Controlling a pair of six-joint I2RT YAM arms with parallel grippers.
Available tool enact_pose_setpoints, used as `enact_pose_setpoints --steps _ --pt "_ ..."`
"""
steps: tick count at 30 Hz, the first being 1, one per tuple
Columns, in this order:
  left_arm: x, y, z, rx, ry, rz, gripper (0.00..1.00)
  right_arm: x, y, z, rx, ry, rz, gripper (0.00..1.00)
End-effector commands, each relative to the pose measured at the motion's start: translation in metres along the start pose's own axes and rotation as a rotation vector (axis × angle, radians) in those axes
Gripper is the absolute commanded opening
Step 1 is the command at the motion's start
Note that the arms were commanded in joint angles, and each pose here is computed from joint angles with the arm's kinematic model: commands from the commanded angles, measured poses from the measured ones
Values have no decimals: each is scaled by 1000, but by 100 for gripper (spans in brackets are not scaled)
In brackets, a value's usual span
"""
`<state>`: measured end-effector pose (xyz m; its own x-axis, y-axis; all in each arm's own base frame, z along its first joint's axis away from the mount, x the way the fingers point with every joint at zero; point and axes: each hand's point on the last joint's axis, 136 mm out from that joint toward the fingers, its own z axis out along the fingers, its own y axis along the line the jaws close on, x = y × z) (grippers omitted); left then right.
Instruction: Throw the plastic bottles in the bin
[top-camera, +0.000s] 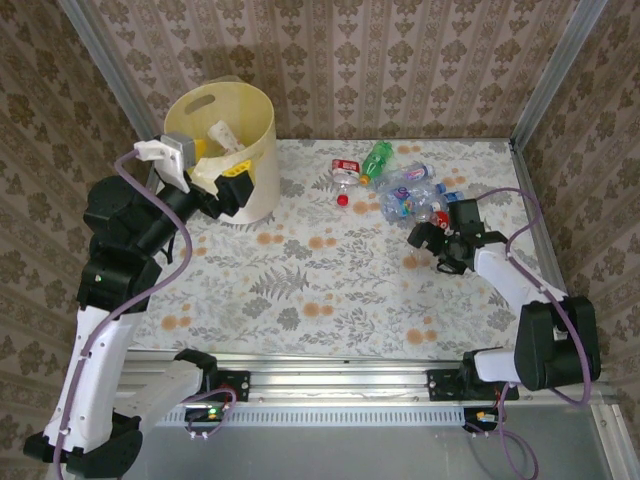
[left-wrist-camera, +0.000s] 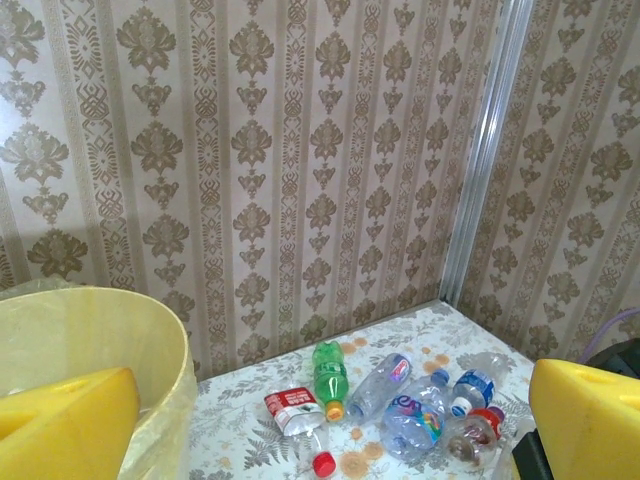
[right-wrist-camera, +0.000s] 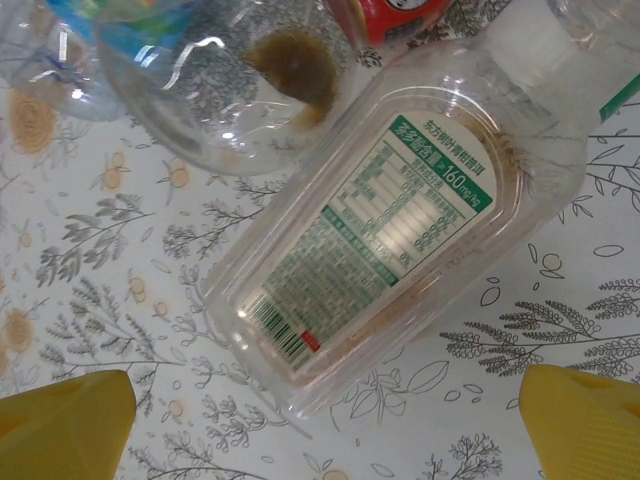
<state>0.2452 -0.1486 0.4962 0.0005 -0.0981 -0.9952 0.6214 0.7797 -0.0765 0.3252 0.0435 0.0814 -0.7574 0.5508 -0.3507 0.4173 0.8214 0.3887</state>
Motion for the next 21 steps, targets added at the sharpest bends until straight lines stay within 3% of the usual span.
enact_pose_setpoints --steps 1,11,21 --pt "-2 0 -6 -16 -11 25 100 -3 -5 11 17 -15 30 100" --pt "1 4 -9 -43 -8 28 100 1 -20 36 70 19 50 100" --pt "4 6 -8 -52 -2 21 100 6 -31 36 89 18 58 100"
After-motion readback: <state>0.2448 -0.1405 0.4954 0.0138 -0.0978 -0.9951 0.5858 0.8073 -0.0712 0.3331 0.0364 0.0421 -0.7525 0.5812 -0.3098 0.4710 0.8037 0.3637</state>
